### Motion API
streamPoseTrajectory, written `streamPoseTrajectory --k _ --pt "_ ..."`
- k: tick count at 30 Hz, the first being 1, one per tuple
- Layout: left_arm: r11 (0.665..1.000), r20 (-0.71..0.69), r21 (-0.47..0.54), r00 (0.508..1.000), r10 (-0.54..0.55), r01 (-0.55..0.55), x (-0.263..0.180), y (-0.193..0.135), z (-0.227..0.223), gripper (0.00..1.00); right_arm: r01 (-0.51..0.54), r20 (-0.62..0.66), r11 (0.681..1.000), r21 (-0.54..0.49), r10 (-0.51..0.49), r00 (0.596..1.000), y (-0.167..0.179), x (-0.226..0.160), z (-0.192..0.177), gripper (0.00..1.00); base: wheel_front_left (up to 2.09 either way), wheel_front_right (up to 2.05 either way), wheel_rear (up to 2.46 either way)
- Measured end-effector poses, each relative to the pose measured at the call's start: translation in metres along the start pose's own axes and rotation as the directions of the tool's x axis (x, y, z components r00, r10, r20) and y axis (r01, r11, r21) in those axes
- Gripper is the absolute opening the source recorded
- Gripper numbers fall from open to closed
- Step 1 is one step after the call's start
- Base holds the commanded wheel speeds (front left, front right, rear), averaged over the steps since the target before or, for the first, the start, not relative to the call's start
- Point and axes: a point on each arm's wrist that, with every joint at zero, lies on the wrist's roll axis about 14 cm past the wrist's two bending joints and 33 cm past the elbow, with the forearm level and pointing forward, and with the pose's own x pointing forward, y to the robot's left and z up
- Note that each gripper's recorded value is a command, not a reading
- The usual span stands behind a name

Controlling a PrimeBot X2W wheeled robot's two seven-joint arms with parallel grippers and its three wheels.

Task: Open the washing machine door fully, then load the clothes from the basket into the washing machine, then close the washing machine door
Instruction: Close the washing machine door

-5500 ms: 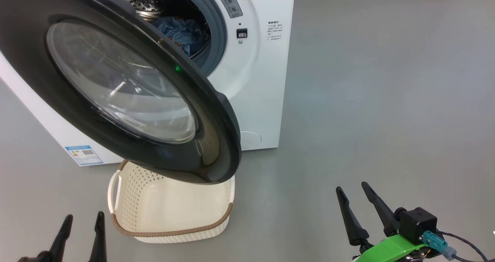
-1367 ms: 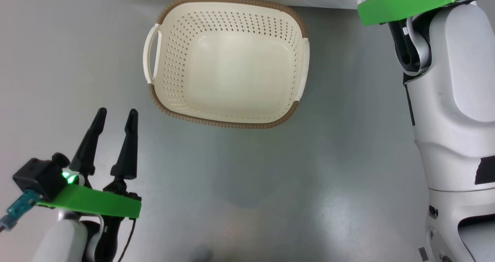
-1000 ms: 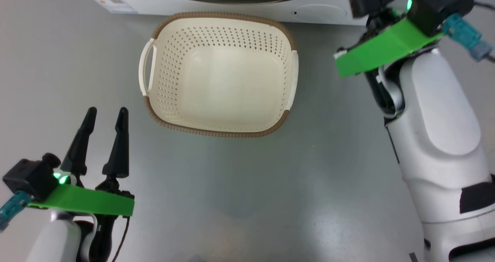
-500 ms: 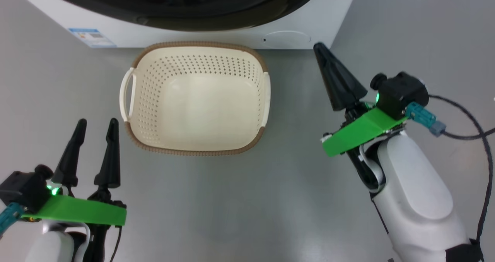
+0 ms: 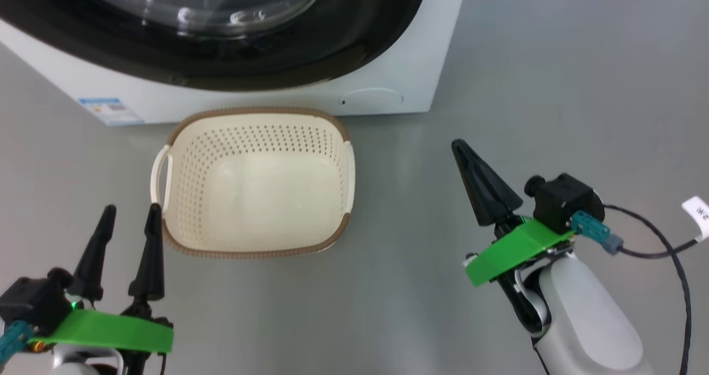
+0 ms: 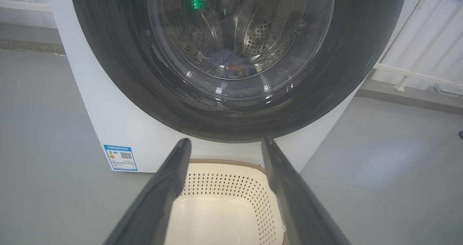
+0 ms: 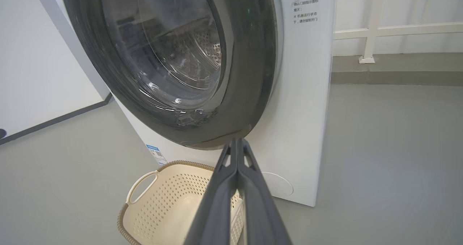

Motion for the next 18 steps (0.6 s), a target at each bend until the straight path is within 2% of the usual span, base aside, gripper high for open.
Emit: streamPoseTrajectory --k 1,2,18 --pt "1.0 0.002 0.001 1.0 -0.001 0.001 -0.002 -0.001 0.001 1.0 0.008 0.002 1.0 -0.003 -0.008 1.0 -0.002 -0.004 0.002 0.82 0.0 0.0 0.0" --pt "1.0 0.004 0.001 1.0 -0.001 0.001 -0.003 -0.001 0.002 1.0 0.018 0.004 1.0 -0.005 -0.018 1.0 -0.003 -0.009 0.004 1.0 0.0 0.0 0.0" --pt "1.0 0.036 0.013 0.999 -0.025 0.025 -0.029 -0.019 0.014 1.0 0.154 0.035 0.988 -0.027 -0.153 0.988 -0.02 -0.088 0.025 1.0 0.0 0.0 0.0"
